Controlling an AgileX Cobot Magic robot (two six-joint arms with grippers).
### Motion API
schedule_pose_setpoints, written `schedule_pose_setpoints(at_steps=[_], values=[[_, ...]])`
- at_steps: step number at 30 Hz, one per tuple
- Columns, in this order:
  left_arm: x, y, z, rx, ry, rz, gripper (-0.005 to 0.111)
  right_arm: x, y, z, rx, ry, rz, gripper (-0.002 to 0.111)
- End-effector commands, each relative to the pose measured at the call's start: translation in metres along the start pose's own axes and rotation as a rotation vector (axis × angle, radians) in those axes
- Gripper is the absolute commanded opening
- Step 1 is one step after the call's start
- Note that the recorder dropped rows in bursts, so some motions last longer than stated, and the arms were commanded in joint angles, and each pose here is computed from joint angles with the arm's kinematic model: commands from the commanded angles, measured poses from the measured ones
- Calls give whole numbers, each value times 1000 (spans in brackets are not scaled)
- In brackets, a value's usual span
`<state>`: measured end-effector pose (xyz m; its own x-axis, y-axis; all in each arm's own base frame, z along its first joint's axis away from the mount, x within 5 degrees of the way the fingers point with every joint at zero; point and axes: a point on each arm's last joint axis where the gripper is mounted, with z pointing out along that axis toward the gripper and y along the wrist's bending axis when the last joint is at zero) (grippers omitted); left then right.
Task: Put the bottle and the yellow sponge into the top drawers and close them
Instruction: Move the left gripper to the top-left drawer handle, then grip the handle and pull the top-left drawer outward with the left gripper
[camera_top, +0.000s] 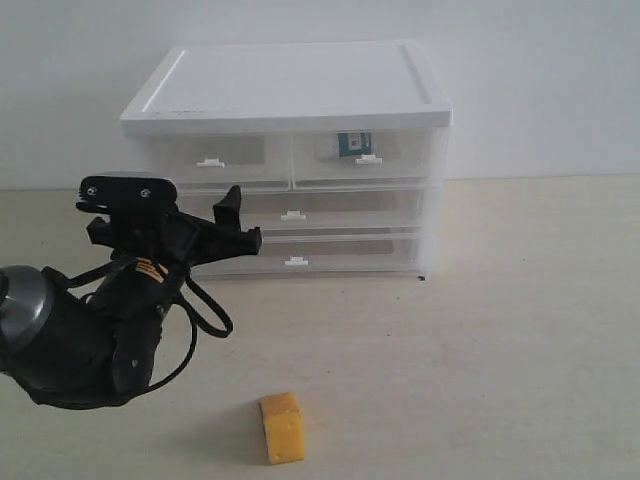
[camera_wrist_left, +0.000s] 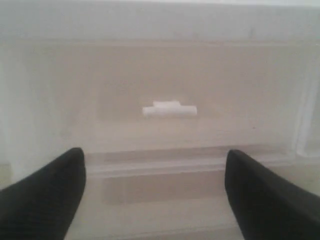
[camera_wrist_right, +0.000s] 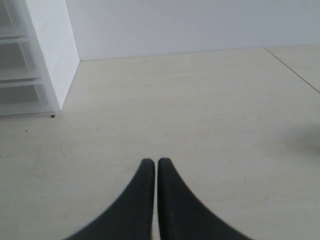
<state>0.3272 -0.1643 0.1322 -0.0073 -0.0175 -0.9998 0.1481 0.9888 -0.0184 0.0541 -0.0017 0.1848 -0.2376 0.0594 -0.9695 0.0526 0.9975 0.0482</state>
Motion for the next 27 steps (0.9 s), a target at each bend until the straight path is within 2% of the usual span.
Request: schedule_pose_setpoints(at_steps=[1, 8, 13, 16, 20, 27], values=[[-2, 1, 1, -27, -15, -96, 71, 1, 0, 0, 3, -7, -5, 0], [-8, -4, 6, 7, -42, -100, 71, 1, 0, 0, 3, -7, -5, 0], [-24, -9, 21, -17, -110, -17, 71, 1, 0, 0, 3, -7, -5, 0], [-28, -9, 26, -41, -113, -40, 71, 1, 0, 0, 3, -7, -5, 0], [-25, -8, 30, -53, -90, -48, 71, 1, 0, 0, 3, -7, -5, 0], [-2, -4, 34, -69, -49, -20, 71, 1, 0, 0, 3, -7, -5, 0]])
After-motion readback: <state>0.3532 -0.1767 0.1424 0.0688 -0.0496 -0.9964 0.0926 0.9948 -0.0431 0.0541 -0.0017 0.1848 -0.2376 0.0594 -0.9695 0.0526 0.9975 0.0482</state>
